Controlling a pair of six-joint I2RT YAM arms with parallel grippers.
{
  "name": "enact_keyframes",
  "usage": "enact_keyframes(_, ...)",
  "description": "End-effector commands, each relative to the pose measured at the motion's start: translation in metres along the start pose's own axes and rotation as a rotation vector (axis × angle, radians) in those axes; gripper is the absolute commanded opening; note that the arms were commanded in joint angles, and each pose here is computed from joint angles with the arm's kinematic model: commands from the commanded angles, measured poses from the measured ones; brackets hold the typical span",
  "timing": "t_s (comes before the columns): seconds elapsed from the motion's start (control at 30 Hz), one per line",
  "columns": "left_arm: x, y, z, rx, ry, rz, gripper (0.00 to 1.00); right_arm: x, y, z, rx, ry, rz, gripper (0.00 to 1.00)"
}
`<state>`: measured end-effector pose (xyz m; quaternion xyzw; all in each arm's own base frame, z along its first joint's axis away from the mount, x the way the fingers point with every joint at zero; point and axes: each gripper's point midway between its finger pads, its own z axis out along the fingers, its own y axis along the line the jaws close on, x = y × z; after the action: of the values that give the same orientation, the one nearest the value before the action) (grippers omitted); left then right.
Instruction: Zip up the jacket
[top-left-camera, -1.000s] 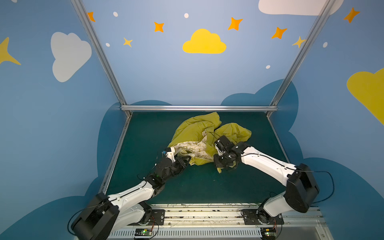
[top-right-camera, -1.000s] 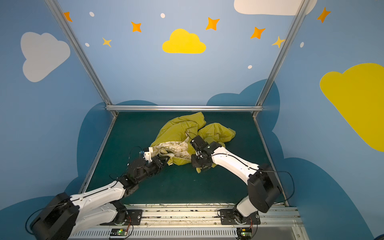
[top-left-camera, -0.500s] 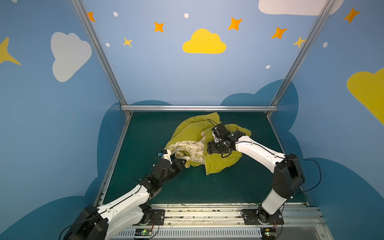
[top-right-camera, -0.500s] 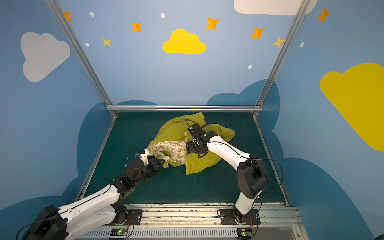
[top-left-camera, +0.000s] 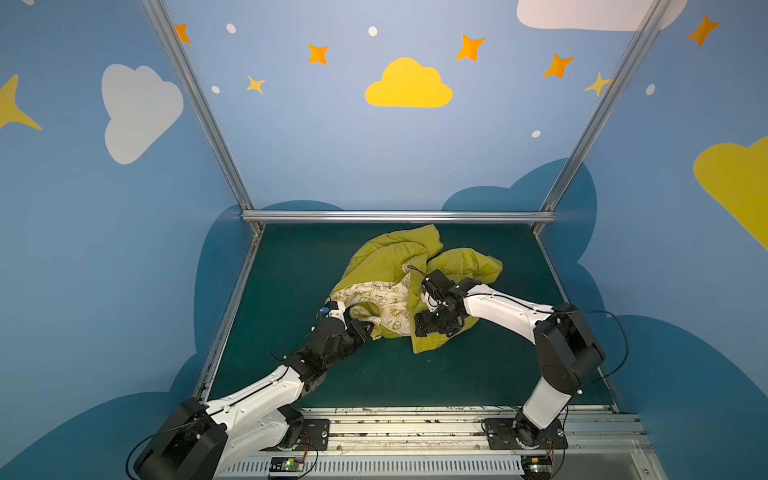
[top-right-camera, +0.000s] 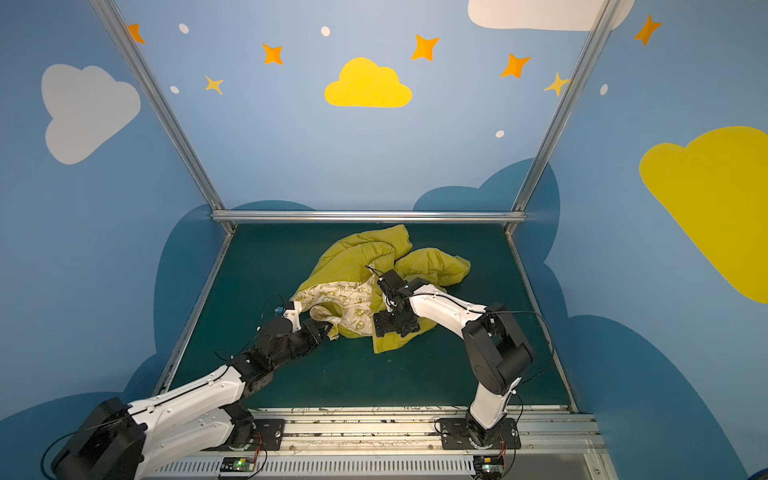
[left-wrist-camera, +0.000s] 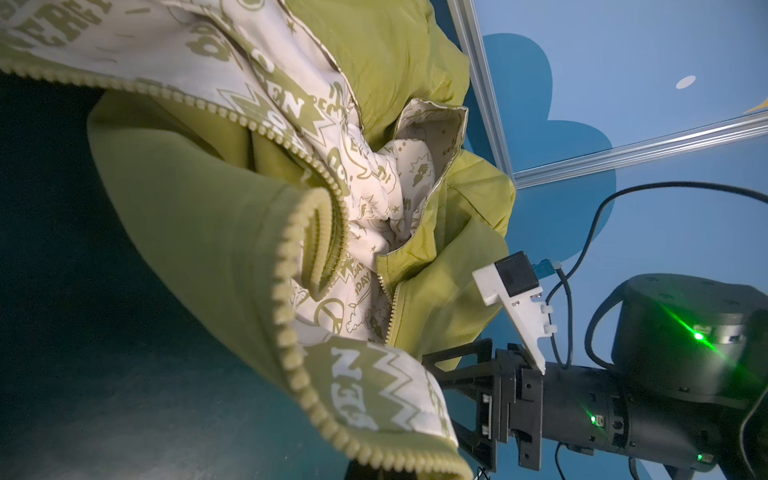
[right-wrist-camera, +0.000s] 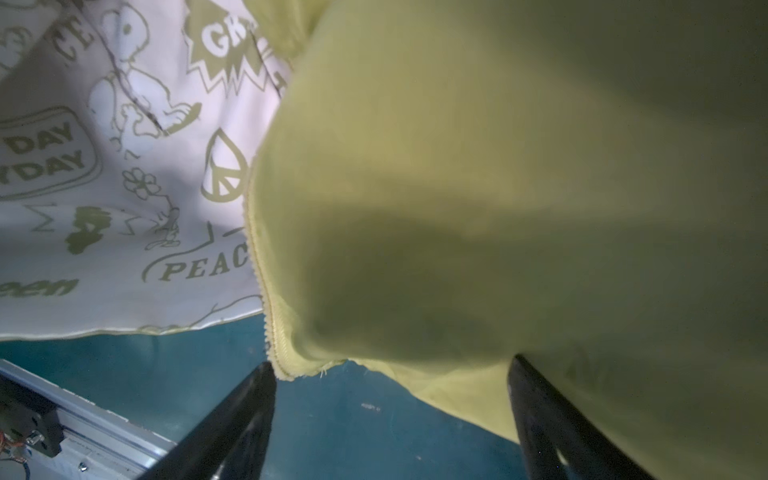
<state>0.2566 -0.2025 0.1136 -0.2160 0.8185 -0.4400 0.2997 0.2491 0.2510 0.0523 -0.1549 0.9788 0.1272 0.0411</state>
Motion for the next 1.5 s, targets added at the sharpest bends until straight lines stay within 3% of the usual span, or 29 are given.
enact_keyframes(0.0, -0.005, -0.013, 0.002, 0.035, -0.008, 0.02, 0.03, -0.001, 0.006, 0.014, -0.02, 0.011, 0.002, 0.87)
enact_keyframes(0.27, -0.004, -0.014, 0.003, 0.039, -0.001, 0.018, 0.03, -0.002, -0.009, 0.034, 0.078, 0.004, 0.032, 0.83)
enact_keyframes(0.5, -0.004, -0.013, 0.004, 0.032, 0.001, 0.019, 0.03, 0.002, -0.01, 0.049, 0.082, 0.016, 0.05, 0.67)
enact_keyframes(0.6, -0.004, -0.013, 0.006, 0.029, 0.007, 0.019, 0.03, 0.004, -0.008, 0.054, 0.084, 0.015, 0.052, 0.55)
enact_keyframes(0.73, -0.002, -0.014, 0.008, 0.029, 0.016, 0.021, 0.03, 0.003, -0.006, 0.051, 0.077, -0.008, 0.062, 0.32)
enact_keyframes(0.93, -0.003, -0.015, 0.01, 0.03, 0.016, 0.017, 0.03, -0.006, 0.012, 0.011, -0.005, -0.111, 0.036, 0.0)
enact_keyframes(1.47, -0.015, -0.056, 0.01, 0.155, -0.049, 0.048, 0.03, -0.032, 0.084, -0.118, -0.411, -0.471, 0.045, 0.0)
